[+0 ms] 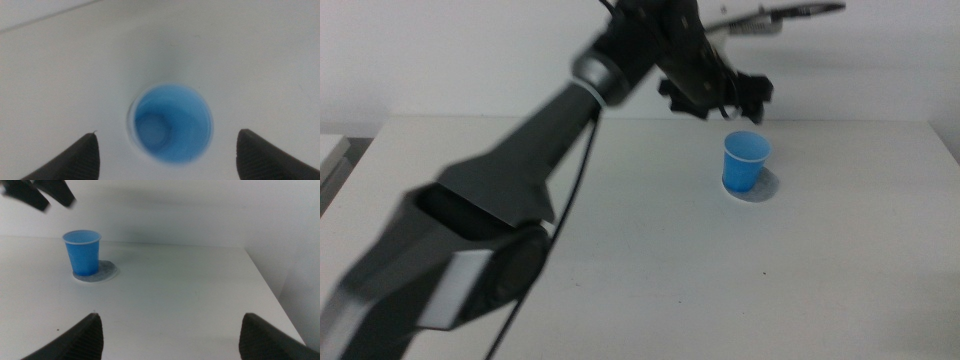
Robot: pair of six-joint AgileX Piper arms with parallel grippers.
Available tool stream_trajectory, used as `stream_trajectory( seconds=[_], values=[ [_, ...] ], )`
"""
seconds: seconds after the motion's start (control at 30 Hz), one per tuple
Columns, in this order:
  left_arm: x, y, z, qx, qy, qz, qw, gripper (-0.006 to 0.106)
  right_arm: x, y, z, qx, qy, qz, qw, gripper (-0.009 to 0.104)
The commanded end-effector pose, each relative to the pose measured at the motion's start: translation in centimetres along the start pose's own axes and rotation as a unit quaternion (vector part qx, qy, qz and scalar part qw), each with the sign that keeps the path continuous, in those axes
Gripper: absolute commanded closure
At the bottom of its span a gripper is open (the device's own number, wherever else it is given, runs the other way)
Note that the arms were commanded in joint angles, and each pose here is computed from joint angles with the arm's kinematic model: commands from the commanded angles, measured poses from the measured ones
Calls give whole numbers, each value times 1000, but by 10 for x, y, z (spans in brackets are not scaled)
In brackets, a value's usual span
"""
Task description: Place an empty cup on a cup mat.
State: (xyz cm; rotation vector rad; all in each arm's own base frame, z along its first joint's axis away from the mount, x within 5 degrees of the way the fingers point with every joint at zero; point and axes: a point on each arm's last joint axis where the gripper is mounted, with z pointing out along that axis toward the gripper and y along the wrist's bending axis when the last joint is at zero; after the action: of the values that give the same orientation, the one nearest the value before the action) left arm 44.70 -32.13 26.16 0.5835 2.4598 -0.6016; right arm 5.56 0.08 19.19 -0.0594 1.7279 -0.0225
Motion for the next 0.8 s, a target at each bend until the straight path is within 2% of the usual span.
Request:
stream_trajectory(
  seconds=[0.0, 0.1, 0.27, 0.3, 0.4, 0.6, 0.7, 0.77],
  values=[
    [-13, -1, -44, -1, -11, 30, 1000, 7, 0, 0, 0, 4, -3, -4, 1000, 2],
    [-24, 1, -79, 3, -42, 61, 997, 7, 0, 0, 0, 4, -3, -4, 1000, 2],
    [-28, -9, -126, 77, -58, 75, 993, 7, 0, 0, 0, 4, -3, -4, 1000, 2],
    [-27, -9, -133, 81, -57, 76, 992, 7, 0, 0, 0, 4, -3, -4, 1000, 2],
    [-15, -10, -154, 57, -34, 78, 995, 7, 0, 0, 0, 4, -3, -4, 1000, 2],
    [28, -4, -202, -20, 19, 85, 996, 7, 0, 0, 0, 4, -3, -4, 1000, 2],
    [57, 6, -231, -70, 35, 48, 996, 7, 0, 0, 0, 4, -3, -4, 1000, 2],
    [76, 14, -254, -115, 38, 63, 991, 7, 0, 0, 0, 4, -3, -4, 1000, 2]
  ],
)
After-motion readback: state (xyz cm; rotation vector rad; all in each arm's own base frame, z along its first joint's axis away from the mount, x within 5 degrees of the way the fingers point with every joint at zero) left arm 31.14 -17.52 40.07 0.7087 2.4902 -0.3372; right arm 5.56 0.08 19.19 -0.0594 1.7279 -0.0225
